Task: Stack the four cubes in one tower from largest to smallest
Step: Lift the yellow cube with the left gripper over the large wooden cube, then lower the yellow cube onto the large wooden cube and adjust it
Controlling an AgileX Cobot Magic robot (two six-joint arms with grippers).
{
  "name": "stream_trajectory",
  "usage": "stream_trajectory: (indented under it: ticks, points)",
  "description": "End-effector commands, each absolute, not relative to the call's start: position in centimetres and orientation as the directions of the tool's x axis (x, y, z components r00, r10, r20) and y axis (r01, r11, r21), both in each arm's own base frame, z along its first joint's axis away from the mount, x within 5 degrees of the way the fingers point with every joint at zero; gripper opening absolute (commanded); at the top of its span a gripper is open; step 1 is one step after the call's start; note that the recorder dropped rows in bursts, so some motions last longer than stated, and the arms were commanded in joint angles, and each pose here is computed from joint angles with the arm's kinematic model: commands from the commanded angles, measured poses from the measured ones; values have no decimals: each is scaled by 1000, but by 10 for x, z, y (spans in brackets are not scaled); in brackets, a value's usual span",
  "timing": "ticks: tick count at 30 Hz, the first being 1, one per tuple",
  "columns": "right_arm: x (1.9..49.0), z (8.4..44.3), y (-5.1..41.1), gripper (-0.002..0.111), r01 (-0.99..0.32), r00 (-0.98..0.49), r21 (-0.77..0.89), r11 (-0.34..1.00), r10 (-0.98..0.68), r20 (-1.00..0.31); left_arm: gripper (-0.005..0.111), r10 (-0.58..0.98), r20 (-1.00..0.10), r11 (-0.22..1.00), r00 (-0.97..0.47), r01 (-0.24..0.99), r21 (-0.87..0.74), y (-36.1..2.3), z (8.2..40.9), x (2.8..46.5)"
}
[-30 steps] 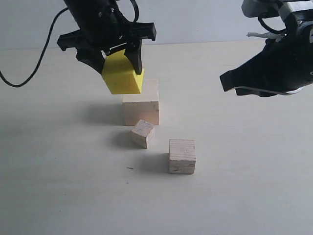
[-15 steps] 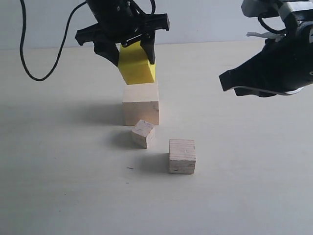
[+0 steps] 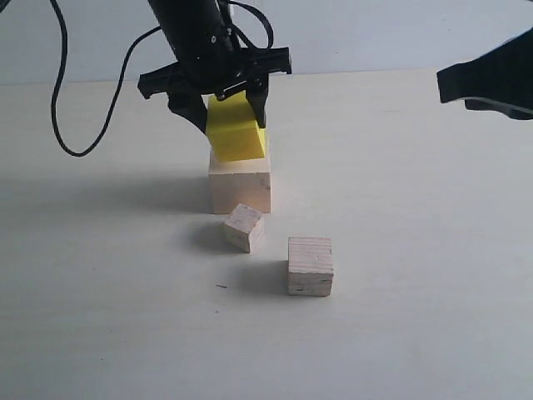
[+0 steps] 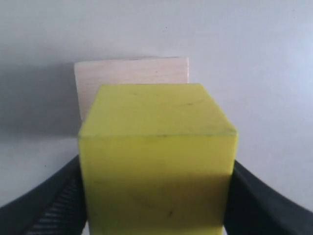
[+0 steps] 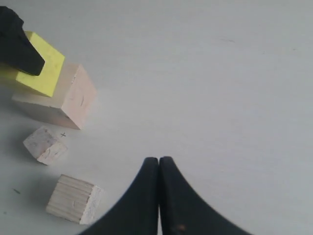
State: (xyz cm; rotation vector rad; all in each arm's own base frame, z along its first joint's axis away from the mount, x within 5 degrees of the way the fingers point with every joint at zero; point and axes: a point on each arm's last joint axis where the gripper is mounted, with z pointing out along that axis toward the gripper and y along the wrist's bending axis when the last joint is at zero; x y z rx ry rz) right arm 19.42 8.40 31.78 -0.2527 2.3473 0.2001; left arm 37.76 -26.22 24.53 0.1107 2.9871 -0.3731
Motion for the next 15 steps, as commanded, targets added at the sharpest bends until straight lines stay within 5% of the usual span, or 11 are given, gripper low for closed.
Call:
stream_trajectory:
  ticks: [1, 15]
  points:
    - [184, 328, 82, 0, -241, -683, 114, 964, -85, -725, 0, 46, -182, 965, -982, 91, -248, -264, 256, 383]
    - [182, 328, 82, 0, -241, -695, 117, 963, -87, -713, 0, 48, -226, 957, -973, 110, -270, -268, 267, 389]
